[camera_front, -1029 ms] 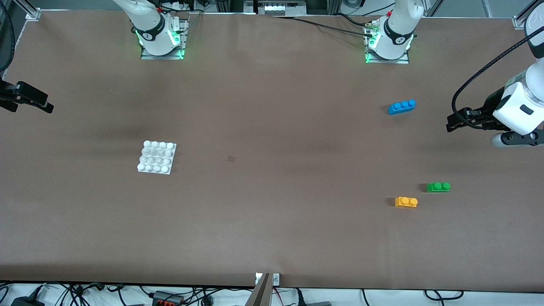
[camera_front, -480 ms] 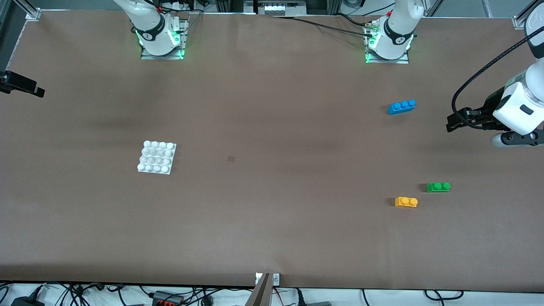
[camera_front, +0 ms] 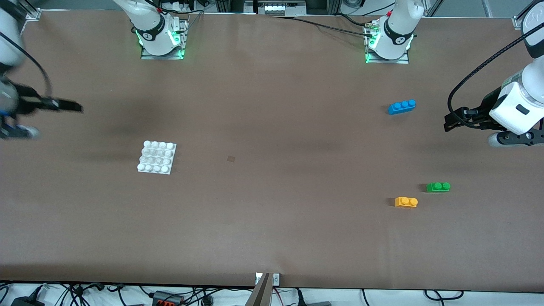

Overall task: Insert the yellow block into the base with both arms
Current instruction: 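Reach the right gripper down to the white studded base, then close the right gripper on the edge of the white base, then move the base with the right gripper while the left gripper reaches the block, then open the right gripper while the left gripper grasps the yellow block, then lift the yellow block with the left gripper and carry it over the base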

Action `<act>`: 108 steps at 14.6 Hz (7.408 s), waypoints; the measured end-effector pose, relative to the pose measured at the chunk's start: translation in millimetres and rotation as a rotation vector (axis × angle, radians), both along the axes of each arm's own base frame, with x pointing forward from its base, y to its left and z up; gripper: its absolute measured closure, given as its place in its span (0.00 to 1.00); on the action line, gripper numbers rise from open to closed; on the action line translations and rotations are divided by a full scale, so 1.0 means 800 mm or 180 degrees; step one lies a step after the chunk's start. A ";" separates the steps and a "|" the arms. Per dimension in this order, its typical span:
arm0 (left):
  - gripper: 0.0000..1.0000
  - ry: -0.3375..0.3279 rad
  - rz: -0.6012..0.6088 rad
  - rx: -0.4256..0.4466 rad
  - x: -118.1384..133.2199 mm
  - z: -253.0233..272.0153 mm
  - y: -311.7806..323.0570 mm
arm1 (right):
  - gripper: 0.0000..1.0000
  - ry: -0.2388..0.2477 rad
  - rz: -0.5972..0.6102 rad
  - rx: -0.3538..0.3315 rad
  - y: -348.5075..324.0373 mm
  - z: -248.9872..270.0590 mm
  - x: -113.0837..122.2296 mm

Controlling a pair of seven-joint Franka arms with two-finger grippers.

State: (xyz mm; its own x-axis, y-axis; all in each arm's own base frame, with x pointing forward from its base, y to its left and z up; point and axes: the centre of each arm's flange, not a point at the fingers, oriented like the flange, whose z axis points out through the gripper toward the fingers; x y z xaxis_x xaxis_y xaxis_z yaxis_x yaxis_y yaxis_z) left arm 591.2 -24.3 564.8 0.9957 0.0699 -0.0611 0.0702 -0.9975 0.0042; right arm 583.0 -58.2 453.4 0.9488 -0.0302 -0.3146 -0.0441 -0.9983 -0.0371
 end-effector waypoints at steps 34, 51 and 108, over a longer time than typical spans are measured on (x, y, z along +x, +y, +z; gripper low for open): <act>0.00 0.0035 -0.0008 0.0001 -0.002 0.000 -0.001 | 0.41 -0.0466 -0.0321 0.0087 0.096 -0.329 -0.007; 0.00 0.0034 -0.0015 0.0001 -0.002 0.000 -0.002 | 0.41 -0.0672 -0.0030 0.0041 0.496 -0.327 -0.033; 0.00 -0.0415 -0.0581 0.0126 0.135 -0.470 -0.010 | 0.00 -0.0715 0.0972 0.0092 0.028 0.165 -0.047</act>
